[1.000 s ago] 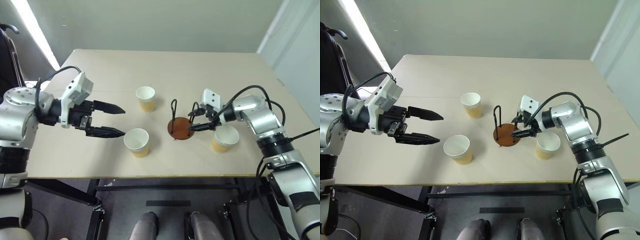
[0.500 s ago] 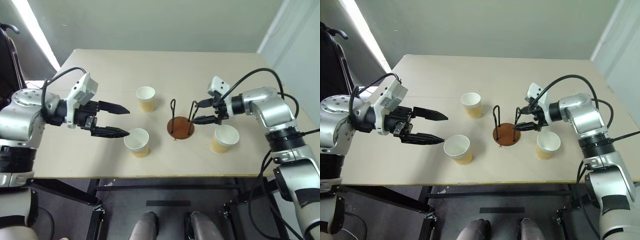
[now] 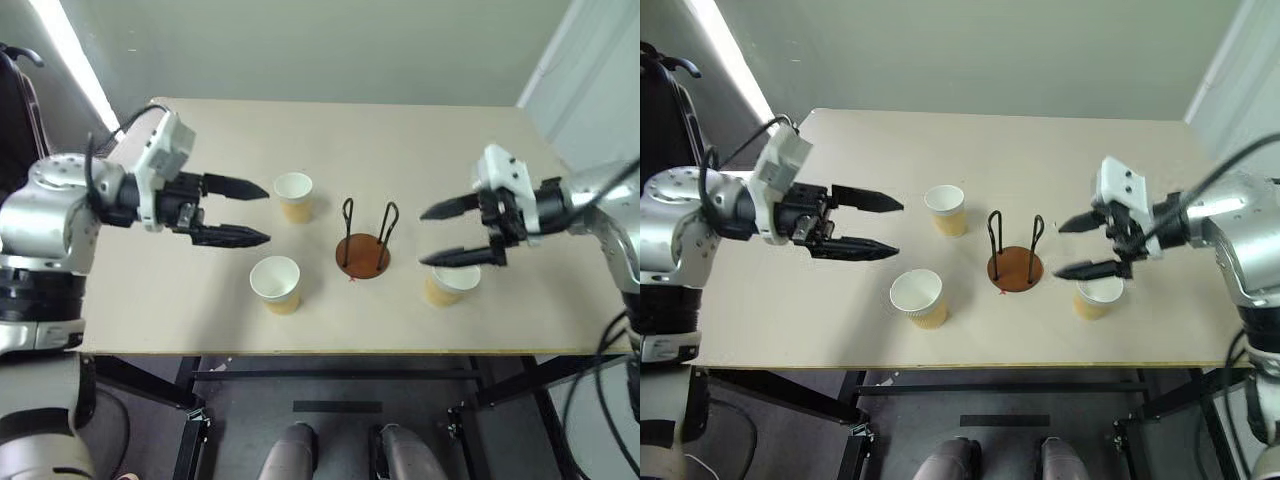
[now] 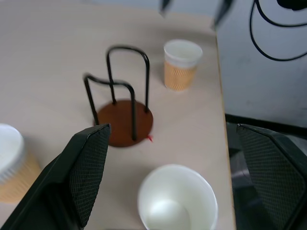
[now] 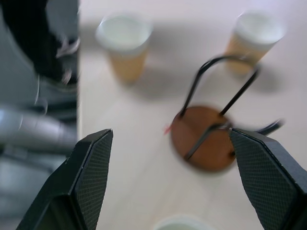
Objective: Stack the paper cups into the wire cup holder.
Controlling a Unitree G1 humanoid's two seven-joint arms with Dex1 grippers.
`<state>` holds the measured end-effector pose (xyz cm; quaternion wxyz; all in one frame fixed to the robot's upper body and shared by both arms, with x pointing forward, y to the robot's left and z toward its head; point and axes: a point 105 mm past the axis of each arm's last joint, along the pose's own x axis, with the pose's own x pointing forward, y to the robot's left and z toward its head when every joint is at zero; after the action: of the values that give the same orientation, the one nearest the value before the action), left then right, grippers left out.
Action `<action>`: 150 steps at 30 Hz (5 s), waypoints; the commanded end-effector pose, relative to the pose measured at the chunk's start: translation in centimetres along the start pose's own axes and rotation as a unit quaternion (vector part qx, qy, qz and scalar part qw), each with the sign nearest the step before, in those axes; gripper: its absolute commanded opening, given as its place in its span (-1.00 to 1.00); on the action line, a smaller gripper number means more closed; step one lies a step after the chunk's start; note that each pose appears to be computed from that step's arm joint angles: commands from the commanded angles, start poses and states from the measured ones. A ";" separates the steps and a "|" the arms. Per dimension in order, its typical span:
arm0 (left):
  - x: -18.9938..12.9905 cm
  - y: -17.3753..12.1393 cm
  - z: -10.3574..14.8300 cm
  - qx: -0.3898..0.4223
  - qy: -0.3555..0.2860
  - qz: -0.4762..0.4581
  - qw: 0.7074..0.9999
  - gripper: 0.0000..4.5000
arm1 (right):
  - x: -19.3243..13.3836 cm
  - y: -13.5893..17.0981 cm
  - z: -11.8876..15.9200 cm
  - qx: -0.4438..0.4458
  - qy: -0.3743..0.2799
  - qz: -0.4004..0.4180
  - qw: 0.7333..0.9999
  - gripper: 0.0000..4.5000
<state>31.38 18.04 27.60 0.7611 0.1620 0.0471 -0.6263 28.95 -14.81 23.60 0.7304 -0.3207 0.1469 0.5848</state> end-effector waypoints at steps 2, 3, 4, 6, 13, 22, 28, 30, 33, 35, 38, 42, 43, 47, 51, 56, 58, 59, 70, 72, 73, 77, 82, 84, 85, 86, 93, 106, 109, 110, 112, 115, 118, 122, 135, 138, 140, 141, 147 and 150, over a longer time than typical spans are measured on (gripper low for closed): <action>-0.2 0.0 0.9 0.021 0.001 -0.011 1.000 1.00 | -0.3 0.9 -1.4 -0.072 0.063 -0.014 0.995 0.73; -0.1 0.1 0.9 0.021 0.002 -0.013 1.000 1.00 | -0.1 0.8 -1.9 -0.079 0.072 -0.018 0.994 0.73; -0.1 0.1 0.9 0.022 0.003 -0.014 1.000 1.00 | 0.2 0.7 -2.3 -0.084 0.078 -0.021 0.993 0.73; 0.0 0.2 0.9 0.022 0.004 -0.016 1.000 1.00 | 0.5 0.5 -3.0 -0.092 0.088 -0.023 0.992 0.73; -0.1 0.1 0.8 0.023 0.008 -0.016 1.000 1.00 | 1.6 0.2 -5.2 -0.119 0.130 -0.012 0.984 0.73; -0.4 -0.1 0.5 0.020 0.015 -0.009 1.000 1.00 | 2.7 -0.1 -7.2 -0.139 0.162 0.009 0.977 0.57; -0.5 -0.1 0.4 0.019 0.017 -0.007 1.000 1.00 | 2.7 -0.5 -6.6 -0.139 0.151 0.010 0.979 -0.28; -0.5 0.0 0.4 0.019 0.019 -0.006 1.000 1.00 | 2.4 -0.6 -6.2 -0.136 0.147 0.009 0.980 -0.61; -0.6 0.2 0.2 0.021 0.025 -0.004 0.999 1.00 | 1.8 -0.6 -5.2 -0.128 0.133 0.003 0.983 -0.99; -0.8 0.4 0.0 0.022 0.030 -0.003 0.999 1.00 | 1.4 -0.6 -4.6 -0.127 0.129 0.000 0.983 -0.99; -0.9 0.6 -0.1 0.022 0.033 -0.001 0.999 1.00 | 0.9 -0.4 -3.8 -0.126 0.120 -0.004 0.985 -0.99; -1.1 1.0 0.0 0.026 0.037 0.002 0.999 1.00 | -0.5 -1.6 -1.7 -0.137 0.100 -0.048 0.984 -0.99; -1.1 1.1 0.0 0.026 0.038 0.003 0.999 1.00 | -1.0 -2.4 -0.8 -0.143 0.090 -0.070 0.983 -0.99; -1.2 1.5 0.0 0.029 0.041 0.007 0.999 1.00 | -2.7 -4.8 3.6 -0.182 0.045 -0.135 0.973 -0.99; -1.1 1.7 0.2 0.032 0.041 0.005 0.999 1.00 | -2.6 -5.8 6.6 -0.217 0.019 -0.150 0.965 -0.99; -1.0 1.7 0.2 0.033 0.040 0.003 0.999 1.00 | -0.3 -5.1 8.5 -0.240 -0.012 -0.110 0.964 -0.99; -1.1 1.6 0.1 0.032 0.039 0.001 0.999 1.00 | 1.2 -4.6 8.8 -0.246 -0.021 -0.084 0.965 -0.99; -1.1 1.5 0.1 0.032 0.039 0.000 0.999 1.00 | 1.9 -4.4 8.8 -0.249 -0.022 -0.073 0.966 -0.99; -1.4 0.8 0.2 0.028 0.038 -0.002 0.999 1.00 | 4.4 -5.1 7.1 -0.263 0.009 -0.042 0.964 -0.99; -1.5 0.7 0.2 0.027 0.038 0.000 0.999 1.00 | 4.5 -5.2 6.8 -0.268 0.016 -0.040 0.962 -0.99; -1.5 0.7 0.2 0.027 0.037 0.000 0.999 1.00 | 4.6 -5.3 6.7 -0.270 0.018 -0.038 0.962 -0.99; -1.5 0.7 0.3 0.027 0.037 0.002 0.999 1.00 | 4.8 -5.2 6.6 -0.276 0.021 -0.032 0.960 -0.99; -1.3 0.7 0.3 0.027 0.035 0.000 0.999 1.00 | 5.3 -5.2 7.0 -0.277 0.014 -0.033 0.960 -0.91; -1.2 0.7 0.3 0.027 0.035 -0.001 0.999 1.00 | 5.5 -5.2 7.4 -0.276 0.005 -0.037 0.961 -0.72; -1.2 0.7 0.3 0.027 0.035 -0.002 0.999 1.00 | 5.5 -5.2 7.6 -0.275 0.000 -0.039 0.961 -0.58; -1.1 0.7 0.4 0.027 0.034 -0.002 0.999 1.00 | 5.6 -5.2 7.9 -0.274 -0.007 -0.043 0.961 -0.44; -1.0 0.7 0.4 0.028 0.032 0.000 0.999 1.00 | 5.5 -5.8 8.9 -0.273 -0.026 -0.070 0.959 0.46; 0.6 6.9 -0.4 0.225 0.151 0.146 0.951 1.00 | -0.1 -3.4 15.2 -0.090 -0.281 -0.057 0.954 0.46; 1.0 7.8 -1.3 0.261 0.186 0.152 0.935 1.00 | -0.7 -2.9 15.2 -0.089 -0.295 -0.057 0.949 0.46; 1.3 8.2 -1.5 0.273 0.195 0.157 0.929 1.00 | -0.9 -2.7 15.0 -0.088 -0.295 -0.058 0.950 0.46; 1.9 9.1 -1.6 0.283 0.203 0.171 0.922 1.00 | -1.0 -2.6 14.5 -0.082 -0.290 -0.063 0.952 0.46; 2.8 9.7 -1.9 0.296 0.216 0.171 0.915 1.00 | -1.1 -2.6 14.0 -0.071 -0.282 -0.069 0.954 0.46; 3.5 10.0 -2.7 0.317 0.251 0.156 0.901 1.00 | -1.4 -2.5 13.6 -0.068 -0.275 -0.074 0.956 0.46; 4.7 10.8 -3.4 0.351 0.293 0.154 0.876 1.00 | -1.7 -2.5 13.2 -0.063 -0.267 -0.079 0.958 0.46; 6.2 10.8 -6.2 0.360 0.333 0.128 0.862 1.00 | -2.0 -2.4 12.1 -0.051 -0.250 -0.086 0.963 0.46; 6.7 10.9 -6.2 0.365 0.333 0.133 0.859 1.00 | -2.0 -2.4 12.0 -0.051 -0.248 -0.089 0.963 0.46; 6.9 11.0 -6.2 0.368 0.335 0.135 0.857 1.00 | -1.9 -2.4 11.8 -0.051 -0.245 -0.092 0.964 0.46; 7.1 11.1 -6.2 0.369 0.335 0.136 0.856 1.00 | -1.9 -2.4 11.7 -0.051 -0.244 -0.092 0.964 0.46; 7.9 11.1 -7.0 0.366 0.341 0.137 0.855 1.00 | -1.8 -2.3 11.6 -0.054 -0.241 -0.093 0.964 0.46; 8.3 10.9 -7.8 0.359 0.349 0.129 0.856 0.92 | -1.8 -2.2 11.4 -0.062 -0.237 -0.092 0.965 0.48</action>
<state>44.46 14.70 18.95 0.6579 0.6284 0.0726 -0.4087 29.46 -9.22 33.10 0.7824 -0.2102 -0.0747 0.5814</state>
